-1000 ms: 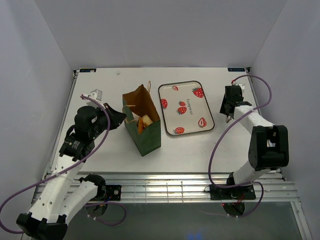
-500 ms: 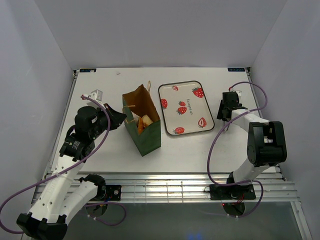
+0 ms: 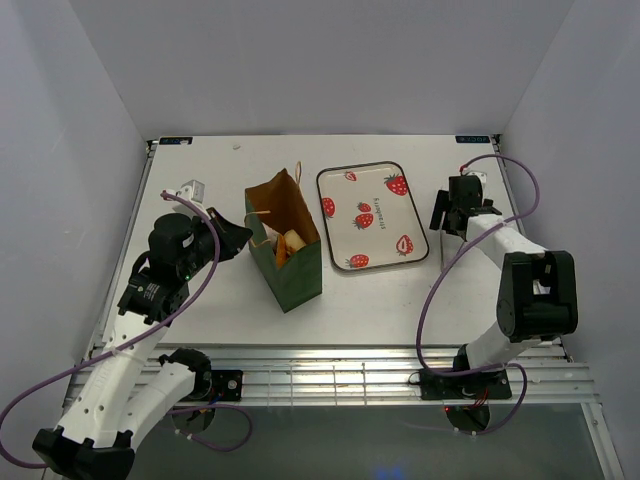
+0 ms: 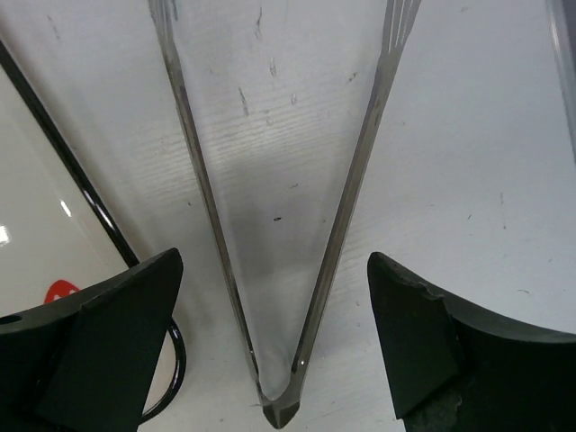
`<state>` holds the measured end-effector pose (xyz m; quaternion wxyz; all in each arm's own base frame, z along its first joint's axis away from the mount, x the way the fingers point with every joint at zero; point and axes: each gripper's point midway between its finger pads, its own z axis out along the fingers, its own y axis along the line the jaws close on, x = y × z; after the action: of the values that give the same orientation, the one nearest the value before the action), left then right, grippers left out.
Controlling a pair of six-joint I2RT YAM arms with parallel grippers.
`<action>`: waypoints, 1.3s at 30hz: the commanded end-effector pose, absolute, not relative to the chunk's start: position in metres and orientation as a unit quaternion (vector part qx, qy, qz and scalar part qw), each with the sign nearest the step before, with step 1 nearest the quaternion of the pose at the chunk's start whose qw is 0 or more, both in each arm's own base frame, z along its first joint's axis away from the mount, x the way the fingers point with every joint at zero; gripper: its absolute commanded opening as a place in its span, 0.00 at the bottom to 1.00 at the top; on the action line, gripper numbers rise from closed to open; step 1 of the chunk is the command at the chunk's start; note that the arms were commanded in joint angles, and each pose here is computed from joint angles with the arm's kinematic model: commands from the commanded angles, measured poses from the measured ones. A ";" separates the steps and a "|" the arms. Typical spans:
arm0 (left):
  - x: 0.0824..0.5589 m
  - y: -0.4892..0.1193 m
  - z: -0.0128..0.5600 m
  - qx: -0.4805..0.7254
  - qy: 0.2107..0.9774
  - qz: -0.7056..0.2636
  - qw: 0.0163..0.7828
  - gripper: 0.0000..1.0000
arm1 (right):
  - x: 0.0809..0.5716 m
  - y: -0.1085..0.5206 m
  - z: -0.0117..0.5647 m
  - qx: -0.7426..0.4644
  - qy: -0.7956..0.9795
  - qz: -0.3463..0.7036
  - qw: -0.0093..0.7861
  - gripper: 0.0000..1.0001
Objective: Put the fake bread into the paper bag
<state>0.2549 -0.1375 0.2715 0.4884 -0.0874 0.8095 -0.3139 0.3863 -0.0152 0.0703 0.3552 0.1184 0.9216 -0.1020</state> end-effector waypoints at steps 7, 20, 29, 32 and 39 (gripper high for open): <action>0.253 -0.135 0.281 -0.093 0.807 -0.313 0.493 0.00 | 0.394 0.099 0.224 -0.006 0.870 0.114 0.480 0.92; 0.253 -0.134 0.288 -0.106 0.803 -0.317 0.493 0.00 | 0.272 0.300 0.382 -0.228 0.671 0.603 0.367 0.88; 0.257 -0.132 0.296 -0.109 0.800 -0.313 0.500 0.00 | 0.265 0.358 0.389 -0.284 0.655 0.620 0.325 0.83; 0.261 -0.132 0.295 -0.111 0.802 -0.308 0.500 0.00 | 0.274 0.375 0.390 -0.299 0.652 0.609 0.338 0.83; 0.271 -0.129 0.298 -0.115 0.800 -0.294 0.510 0.00 | 0.287 0.415 0.390 -0.319 0.644 0.613 0.328 0.77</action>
<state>0.2653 -0.1332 0.2756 0.4830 -0.1137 0.8157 -0.2973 0.2862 0.4019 0.3798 0.3153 -0.2994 0.6586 0.6142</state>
